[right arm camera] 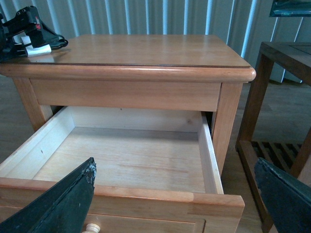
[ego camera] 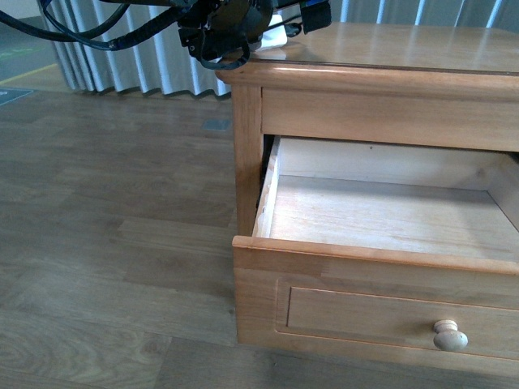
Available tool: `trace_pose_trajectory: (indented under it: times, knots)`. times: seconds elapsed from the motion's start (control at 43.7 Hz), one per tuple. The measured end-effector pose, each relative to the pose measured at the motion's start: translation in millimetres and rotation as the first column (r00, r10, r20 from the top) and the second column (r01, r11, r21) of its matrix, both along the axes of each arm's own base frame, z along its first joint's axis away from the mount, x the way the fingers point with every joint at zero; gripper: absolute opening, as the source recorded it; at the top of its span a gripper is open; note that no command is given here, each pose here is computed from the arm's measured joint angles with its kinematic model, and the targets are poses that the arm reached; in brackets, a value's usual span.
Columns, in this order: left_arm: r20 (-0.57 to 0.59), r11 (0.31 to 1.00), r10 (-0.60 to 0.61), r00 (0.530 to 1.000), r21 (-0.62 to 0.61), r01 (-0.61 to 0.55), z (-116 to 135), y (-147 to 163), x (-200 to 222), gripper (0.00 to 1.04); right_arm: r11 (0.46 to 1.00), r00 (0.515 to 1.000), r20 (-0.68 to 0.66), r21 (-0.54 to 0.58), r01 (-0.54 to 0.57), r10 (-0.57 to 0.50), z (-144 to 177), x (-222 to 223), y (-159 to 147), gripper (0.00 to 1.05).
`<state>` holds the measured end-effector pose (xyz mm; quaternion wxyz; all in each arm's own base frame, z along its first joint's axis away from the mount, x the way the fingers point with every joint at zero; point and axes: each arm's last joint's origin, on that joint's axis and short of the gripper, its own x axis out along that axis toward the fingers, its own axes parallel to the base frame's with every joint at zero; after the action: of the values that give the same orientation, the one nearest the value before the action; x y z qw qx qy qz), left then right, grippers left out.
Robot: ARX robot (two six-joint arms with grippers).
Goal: Put charger into drawer
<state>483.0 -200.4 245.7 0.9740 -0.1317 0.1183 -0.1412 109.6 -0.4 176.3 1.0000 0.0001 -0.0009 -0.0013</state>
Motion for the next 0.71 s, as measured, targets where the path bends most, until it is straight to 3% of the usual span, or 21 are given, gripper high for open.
trace_pose_trajectory:
  times: [0.092, 0.435, 0.503, 0.709]
  knots:
    - [-0.008, 1.000, 0.003, 1.000, -0.006, -0.003, 0.3, -2.4, 4.3, 0.96, 1.000, 1.000, 0.000, 0.000, 0.001, -0.001, 0.0, 0.0, -0.1, 0.96]
    - [-0.016, 0.999, 0.005, 1.000, -0.037, -0.006, 0.0, -9.6, 5.3, 0.31, 1.000, 1.000, 0.000, 0.000, 0.000, 0.000, 0.0, 0.0, 0.0, 0.96]
    - [-0.017, 0.999, -0.006, 1.000, -0.053, 0.005, 0.3, -12.4, -0.3, 0.25, 1.000, 1.000, 0.000, 0.000, 0.000, 0.000, 0.0, 0.0, 0.0, 0.96]
    - [0.009, 0.991, -0.098, 0.995, -0.096, 0.098, 11.0, -31.2, -41.0, 0.25, 1.000, 1.000, 0.000, 0.000, 0.000, 0.000, 0.0, 0.0, 0.0, 0.96]
